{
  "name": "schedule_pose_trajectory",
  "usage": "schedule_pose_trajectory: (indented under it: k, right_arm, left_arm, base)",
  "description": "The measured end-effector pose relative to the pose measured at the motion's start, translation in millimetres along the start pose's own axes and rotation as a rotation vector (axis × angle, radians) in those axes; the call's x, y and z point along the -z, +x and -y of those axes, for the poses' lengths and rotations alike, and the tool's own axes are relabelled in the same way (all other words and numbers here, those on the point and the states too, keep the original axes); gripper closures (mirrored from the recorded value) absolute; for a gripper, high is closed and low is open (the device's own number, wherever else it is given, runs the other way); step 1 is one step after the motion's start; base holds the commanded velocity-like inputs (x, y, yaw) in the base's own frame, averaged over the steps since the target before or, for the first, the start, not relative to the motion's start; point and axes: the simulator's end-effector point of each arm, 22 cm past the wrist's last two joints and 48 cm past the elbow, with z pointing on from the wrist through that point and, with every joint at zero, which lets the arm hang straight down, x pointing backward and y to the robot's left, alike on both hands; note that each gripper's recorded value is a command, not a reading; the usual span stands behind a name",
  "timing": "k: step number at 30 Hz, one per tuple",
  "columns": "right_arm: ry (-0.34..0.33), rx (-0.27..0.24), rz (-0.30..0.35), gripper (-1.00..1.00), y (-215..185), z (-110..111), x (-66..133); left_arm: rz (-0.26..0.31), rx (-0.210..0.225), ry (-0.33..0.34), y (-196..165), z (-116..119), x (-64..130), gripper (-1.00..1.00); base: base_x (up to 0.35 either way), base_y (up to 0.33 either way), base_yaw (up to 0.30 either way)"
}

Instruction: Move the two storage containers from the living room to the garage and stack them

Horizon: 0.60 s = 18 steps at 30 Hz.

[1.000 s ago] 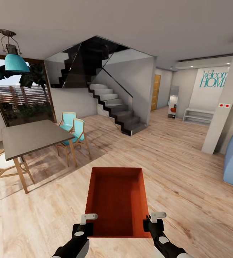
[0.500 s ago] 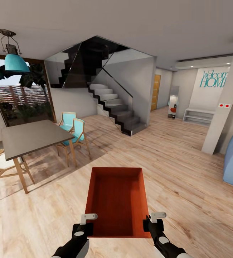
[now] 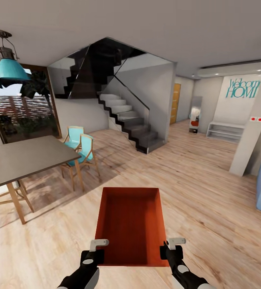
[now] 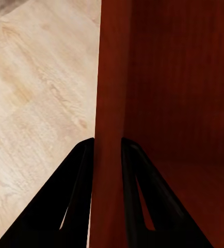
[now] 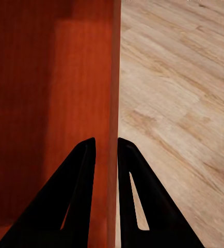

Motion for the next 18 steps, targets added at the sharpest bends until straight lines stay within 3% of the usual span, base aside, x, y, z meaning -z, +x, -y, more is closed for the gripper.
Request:
schedule_pose_trajectory:
  k: [18]
  right_arm:
    - [0.0, 0.001, 0.0, 1.0, 0.1, -0.3, 0.0]
  left_arm:
    - [0.0, 0.0, 0.0, 0.2, -0.3, -0.1, 1.0]
  base:
    - [0.321, 0.0, 0.0]
